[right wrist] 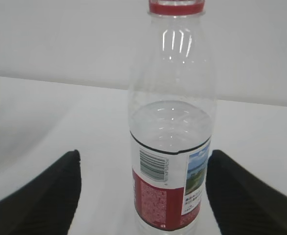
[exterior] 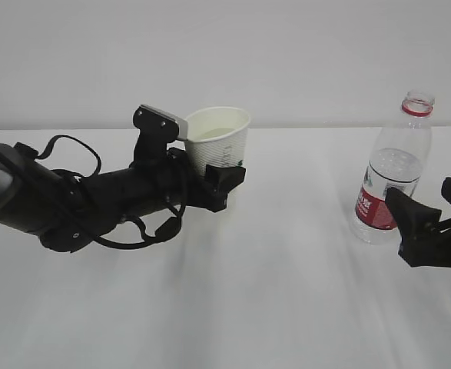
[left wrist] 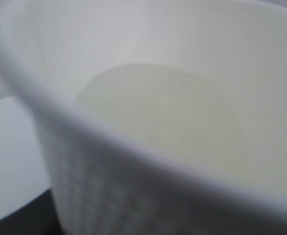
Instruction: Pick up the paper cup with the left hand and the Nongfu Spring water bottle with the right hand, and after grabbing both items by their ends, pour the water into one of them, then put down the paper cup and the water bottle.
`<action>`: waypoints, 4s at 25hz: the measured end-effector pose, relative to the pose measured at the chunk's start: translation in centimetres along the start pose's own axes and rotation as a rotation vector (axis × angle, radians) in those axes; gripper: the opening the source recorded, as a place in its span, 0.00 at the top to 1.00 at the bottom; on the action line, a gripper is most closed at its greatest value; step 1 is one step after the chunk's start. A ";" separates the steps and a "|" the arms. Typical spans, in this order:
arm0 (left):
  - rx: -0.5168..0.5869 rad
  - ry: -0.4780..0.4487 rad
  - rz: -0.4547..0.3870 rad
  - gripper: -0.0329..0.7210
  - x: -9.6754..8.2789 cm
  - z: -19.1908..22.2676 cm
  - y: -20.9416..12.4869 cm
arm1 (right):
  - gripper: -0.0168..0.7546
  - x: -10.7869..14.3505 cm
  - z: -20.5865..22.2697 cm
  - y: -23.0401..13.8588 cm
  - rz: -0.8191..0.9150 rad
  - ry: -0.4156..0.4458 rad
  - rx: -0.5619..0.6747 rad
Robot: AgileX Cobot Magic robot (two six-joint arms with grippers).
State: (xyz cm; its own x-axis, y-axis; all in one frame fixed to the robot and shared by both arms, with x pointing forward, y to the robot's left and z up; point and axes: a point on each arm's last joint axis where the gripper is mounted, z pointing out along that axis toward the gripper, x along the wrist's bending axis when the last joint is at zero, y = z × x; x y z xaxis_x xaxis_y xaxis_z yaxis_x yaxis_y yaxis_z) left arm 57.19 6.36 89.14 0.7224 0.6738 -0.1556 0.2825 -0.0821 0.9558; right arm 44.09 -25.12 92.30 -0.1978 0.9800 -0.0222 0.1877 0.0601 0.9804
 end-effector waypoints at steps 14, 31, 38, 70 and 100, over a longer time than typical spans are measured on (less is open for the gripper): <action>-0.018 0.074 -0.046 0.36 3.4 -2.9 -1.7 | 0.21 0.0 0.0 0.0 -0.001 0.002 0.000; -0.067 0.156 -0.007 0.36 6.4 -5.4 -2.2 | 0.21 0.0 -0.1 -0.1 0.021 0.003 0.005; -0.094 0.183 -0.022 0.37 7.2 -6.0 -2.2 | 0.21 0.0 -0.1 -0.1 0.023 0.003 0.005; -0.122 0.457 -0.100 0.37 11.1 -11.2 -3.0 | 0.21 0.0 -0.1 -0.1 0.022 0.002 0.005; -0.035 0.585 -0.166 0.37 9.7 -14.7 -5.2 | 0.21 0.0 -0.1 -0.1 0.022 0.000 0.005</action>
State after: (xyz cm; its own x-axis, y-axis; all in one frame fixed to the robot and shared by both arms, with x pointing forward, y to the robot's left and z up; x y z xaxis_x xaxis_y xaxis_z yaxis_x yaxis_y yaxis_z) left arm 53.47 24.10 86.37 0.2010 0.9682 -0.1492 0.3337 0.0756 0.9396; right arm 43.96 -25.15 92.21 -0.1939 0.9810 -0.0001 0.1973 0.0391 0.9796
